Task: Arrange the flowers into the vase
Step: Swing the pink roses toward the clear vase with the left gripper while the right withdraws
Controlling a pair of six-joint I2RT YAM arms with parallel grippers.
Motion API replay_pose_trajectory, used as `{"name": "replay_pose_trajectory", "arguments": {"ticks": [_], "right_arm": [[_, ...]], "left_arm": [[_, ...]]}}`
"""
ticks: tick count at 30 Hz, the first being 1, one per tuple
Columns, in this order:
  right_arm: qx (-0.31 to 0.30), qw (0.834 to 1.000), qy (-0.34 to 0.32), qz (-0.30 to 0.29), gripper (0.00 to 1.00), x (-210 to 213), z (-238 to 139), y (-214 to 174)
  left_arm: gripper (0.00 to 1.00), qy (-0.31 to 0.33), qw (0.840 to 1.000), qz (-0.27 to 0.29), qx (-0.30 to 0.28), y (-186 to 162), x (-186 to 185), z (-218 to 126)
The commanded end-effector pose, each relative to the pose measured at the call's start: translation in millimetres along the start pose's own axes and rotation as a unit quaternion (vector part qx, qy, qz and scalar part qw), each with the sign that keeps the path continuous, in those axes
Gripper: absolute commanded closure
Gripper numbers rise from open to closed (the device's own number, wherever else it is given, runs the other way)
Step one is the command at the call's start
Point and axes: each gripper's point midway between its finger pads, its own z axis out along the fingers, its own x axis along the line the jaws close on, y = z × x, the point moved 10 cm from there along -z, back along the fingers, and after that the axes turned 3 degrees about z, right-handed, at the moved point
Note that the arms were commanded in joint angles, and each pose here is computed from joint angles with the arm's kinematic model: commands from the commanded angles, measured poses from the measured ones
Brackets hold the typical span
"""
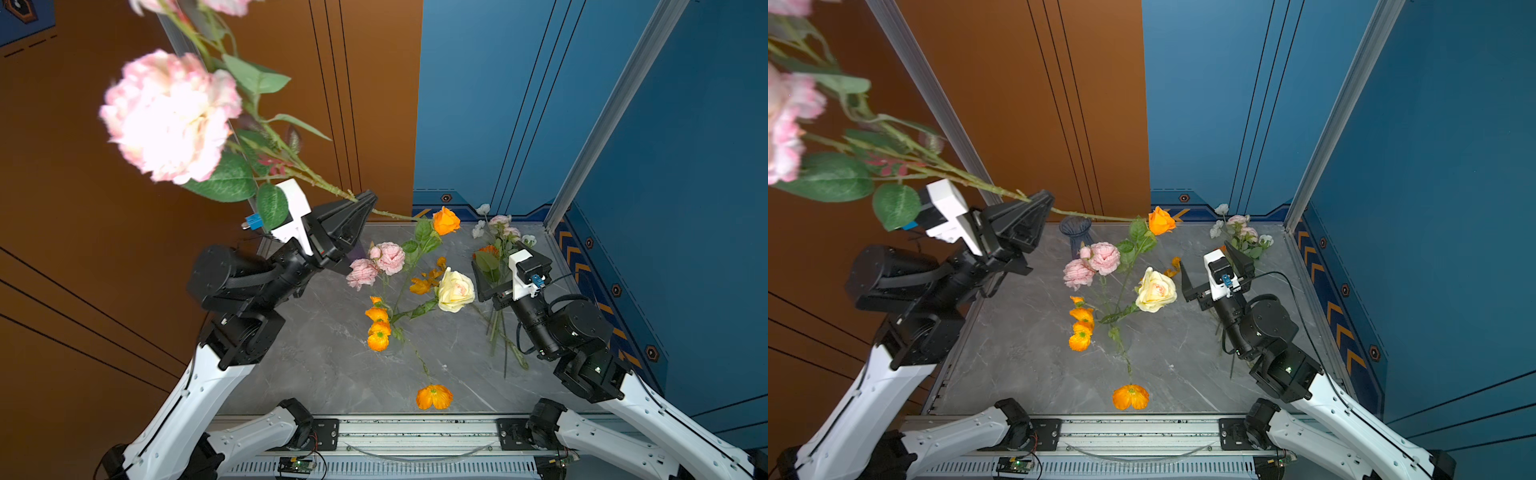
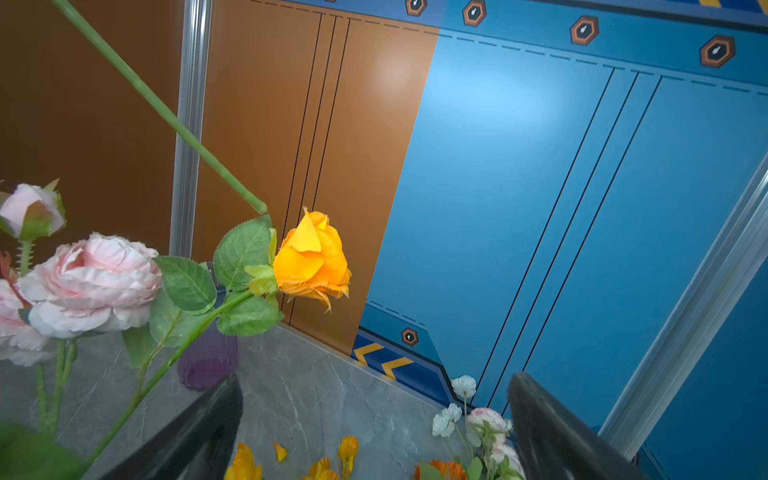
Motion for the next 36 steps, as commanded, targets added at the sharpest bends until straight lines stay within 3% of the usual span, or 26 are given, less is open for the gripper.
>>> {"name": "replay_pose_trajectory", "arguments": {"ticks": [1, 8, 11, 15, 17, 23, 28, 36], "right_arm": [[0.099, 0.995, -0.013, 0.019, 0.0, -4, -9, -25], [0.165, 0.984, 0.026, 0.062, 0.0, 6, -21, -65], [0.185, 0.976, 0.074, 0.085, 0.0, 15, -24, -76], [0.223, 0.954, 0.166, 0.117, 0.0, 36, -24, -93], [0.241, 0.942, 0.2, 0.116, 0.0, 48, -22, -102], [0.227, 0.941, 0.215, 0.13, 0.0, 70, -21, -123], [0.231, 0.927, 0.248, 0.157, 0.0, 88, -21, -140], [0.248, 0.924, 0.26, 0.133, 0.0, 102, -16, -145]], "left_arm": [[1.0, 0.056, 0.995, 0.062, 0.046, 13, 0, -33], [1.0, 0.099, 0.988, 0.053, 0.108, 7, -11, -90], [1.0, 0.122, 0.981, 0.035, 0.143, -6, -13, -107], [1.0, 0.124, 0.976, 0.01, 0.178, -28, -18, -121], [1.0, 0.122, 0.976, -0.005, 0.181, -39, -20, -125], [1.0, 0.106, 0.975, -0.052, 0.188, -69, -24, -123], [1.0, 0.12, 0.973, -0.074, 0.181, -73, -22, -123], [1.0, 0.107, 0.97, -0.121, 0.182, -100, -24, -115]]}}
